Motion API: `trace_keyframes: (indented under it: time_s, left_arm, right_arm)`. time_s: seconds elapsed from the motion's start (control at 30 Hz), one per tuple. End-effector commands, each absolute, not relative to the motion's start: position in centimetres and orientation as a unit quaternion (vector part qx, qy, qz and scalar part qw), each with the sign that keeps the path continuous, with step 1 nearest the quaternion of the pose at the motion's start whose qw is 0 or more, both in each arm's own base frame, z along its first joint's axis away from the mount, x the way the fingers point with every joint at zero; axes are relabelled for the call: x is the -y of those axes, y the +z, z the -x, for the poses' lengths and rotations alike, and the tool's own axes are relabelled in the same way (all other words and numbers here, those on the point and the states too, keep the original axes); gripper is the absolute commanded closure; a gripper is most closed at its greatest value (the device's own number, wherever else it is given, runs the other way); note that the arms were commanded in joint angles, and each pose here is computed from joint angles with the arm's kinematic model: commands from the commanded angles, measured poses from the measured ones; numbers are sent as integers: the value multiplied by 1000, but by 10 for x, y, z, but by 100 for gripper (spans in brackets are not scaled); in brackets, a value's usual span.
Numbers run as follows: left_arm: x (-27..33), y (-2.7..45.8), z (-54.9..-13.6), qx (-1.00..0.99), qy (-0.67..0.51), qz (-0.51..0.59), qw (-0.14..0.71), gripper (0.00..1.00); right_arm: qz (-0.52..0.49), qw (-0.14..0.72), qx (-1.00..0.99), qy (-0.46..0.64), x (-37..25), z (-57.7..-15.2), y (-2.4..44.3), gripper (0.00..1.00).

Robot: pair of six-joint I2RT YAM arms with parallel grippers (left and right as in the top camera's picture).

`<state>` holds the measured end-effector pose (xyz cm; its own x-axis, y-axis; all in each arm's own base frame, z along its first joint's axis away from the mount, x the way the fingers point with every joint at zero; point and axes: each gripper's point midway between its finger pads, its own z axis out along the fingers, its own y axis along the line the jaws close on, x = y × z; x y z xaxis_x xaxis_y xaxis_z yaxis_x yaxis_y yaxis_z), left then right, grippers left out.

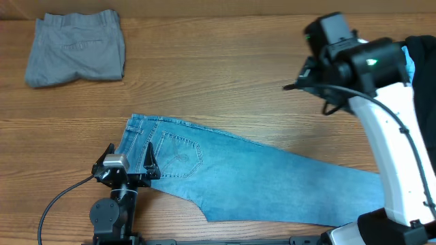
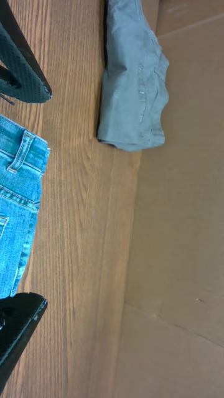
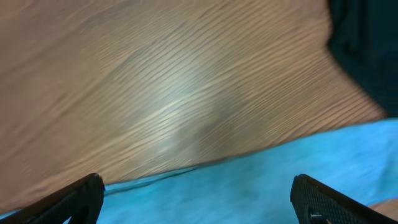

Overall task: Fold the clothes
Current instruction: 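Move the right gripper to the jeans leg at the right edge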

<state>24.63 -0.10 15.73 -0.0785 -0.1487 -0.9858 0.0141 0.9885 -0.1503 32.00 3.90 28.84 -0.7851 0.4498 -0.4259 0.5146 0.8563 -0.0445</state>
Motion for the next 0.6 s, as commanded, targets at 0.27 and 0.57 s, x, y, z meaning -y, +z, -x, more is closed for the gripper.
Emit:
trace_keyframes:
  time_s: [0.27, 0.57]
  left_arm:
    - [4, 157, -246, -731, -62, 36, 679, 0]
    - [4, 157, -246, -731, -62, 36, 679, 0]
  right_arm:
    - [-274, 302, -910, -72, 42, -249, 359, 0]
    - [-530, 215, -815, -95, 93, -178, 286, 0]
